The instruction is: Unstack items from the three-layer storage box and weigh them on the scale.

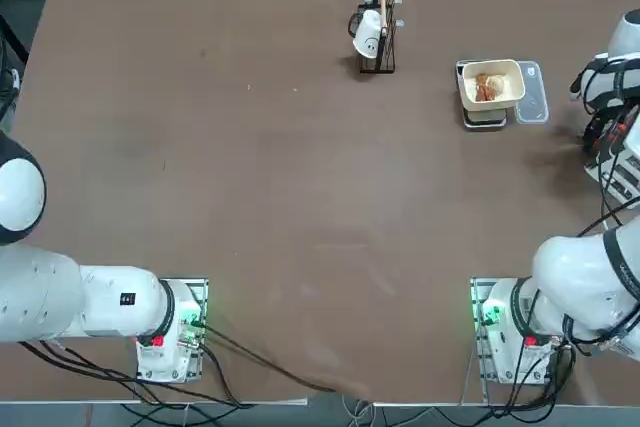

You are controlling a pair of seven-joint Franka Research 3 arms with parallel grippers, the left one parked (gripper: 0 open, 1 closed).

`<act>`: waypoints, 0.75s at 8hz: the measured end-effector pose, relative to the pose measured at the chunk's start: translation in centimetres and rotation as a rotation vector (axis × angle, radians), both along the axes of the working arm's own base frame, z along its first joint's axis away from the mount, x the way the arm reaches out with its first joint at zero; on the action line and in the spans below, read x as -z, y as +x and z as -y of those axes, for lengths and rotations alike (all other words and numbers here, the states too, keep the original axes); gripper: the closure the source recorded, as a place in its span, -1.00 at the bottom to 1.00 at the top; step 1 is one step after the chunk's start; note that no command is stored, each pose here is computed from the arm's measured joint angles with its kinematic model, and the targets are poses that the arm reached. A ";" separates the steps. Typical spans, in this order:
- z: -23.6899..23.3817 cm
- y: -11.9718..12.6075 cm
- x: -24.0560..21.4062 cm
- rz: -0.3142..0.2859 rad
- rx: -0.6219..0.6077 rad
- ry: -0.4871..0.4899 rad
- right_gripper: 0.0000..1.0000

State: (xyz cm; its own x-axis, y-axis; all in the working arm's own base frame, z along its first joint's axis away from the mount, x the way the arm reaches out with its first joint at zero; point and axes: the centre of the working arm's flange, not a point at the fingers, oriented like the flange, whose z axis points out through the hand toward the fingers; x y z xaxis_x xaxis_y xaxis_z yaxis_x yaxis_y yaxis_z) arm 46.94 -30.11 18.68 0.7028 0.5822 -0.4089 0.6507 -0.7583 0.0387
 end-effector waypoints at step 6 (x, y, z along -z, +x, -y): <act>-0.1 0.0 -0.1 0.001 -0.003 0.001 0.81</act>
